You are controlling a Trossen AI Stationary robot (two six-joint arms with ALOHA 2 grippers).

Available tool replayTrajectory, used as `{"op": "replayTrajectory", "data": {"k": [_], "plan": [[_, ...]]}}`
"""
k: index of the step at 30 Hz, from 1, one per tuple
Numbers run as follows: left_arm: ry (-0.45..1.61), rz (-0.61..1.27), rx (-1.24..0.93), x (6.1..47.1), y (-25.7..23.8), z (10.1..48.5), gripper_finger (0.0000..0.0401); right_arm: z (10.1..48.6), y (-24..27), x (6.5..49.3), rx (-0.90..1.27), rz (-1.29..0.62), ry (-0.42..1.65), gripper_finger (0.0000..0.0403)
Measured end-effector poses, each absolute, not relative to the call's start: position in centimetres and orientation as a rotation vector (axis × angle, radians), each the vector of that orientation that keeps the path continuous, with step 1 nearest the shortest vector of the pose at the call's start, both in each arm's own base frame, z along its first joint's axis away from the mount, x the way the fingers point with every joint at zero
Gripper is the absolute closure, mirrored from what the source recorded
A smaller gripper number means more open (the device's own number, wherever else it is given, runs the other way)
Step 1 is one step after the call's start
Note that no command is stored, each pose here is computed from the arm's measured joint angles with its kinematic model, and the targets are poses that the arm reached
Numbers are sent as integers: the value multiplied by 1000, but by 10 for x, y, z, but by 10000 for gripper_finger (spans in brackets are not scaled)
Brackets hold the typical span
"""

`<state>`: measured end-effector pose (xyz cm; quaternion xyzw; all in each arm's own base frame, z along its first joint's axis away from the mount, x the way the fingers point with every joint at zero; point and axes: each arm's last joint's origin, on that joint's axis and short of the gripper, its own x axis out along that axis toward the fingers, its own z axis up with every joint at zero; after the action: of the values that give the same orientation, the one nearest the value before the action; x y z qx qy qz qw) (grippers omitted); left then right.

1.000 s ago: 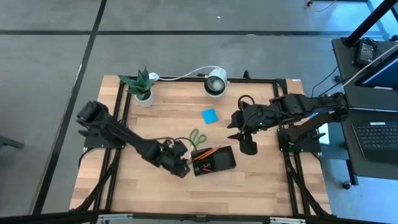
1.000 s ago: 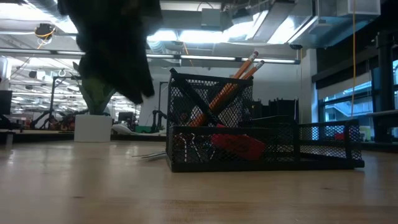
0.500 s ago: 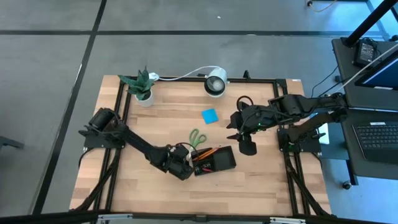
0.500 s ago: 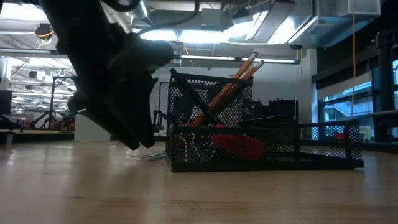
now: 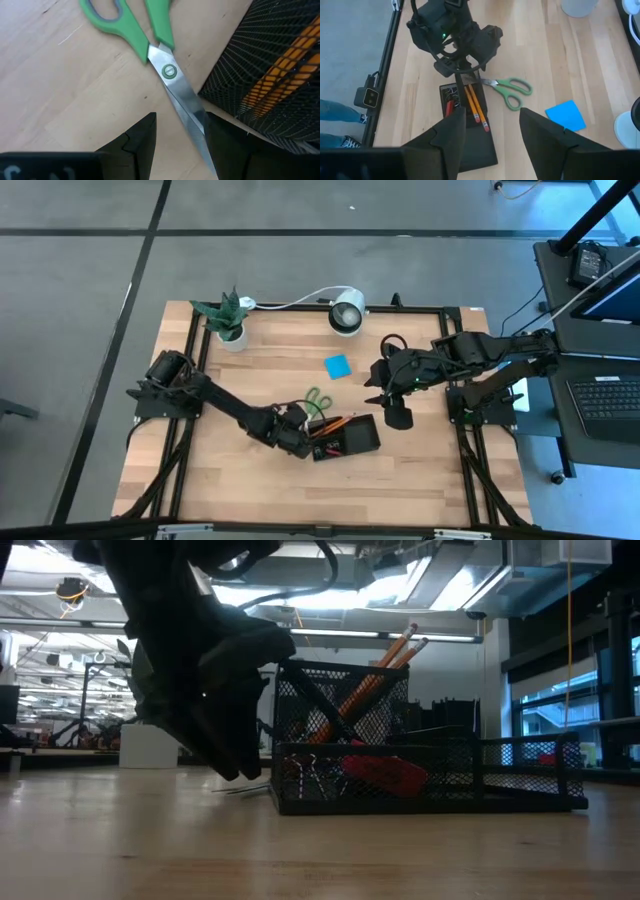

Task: Pick and place office supplies into organizer
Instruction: Put the scissors into the desk organizer

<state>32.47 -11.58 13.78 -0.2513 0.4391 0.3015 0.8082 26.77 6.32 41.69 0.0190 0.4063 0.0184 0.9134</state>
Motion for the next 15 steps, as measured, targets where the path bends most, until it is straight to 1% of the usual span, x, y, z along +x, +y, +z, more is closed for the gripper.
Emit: {"op": "replayTrajectory", "data": {"k": [5, 15], "plan": [[947, 631, -552, 325, -117, 138, 244, 417, 63, 268, 39, 38, 837, 214], [946, 646, -549, 330, -118, 125, 244, 417, 63, 268, 36, 40, 837, 214]]}}
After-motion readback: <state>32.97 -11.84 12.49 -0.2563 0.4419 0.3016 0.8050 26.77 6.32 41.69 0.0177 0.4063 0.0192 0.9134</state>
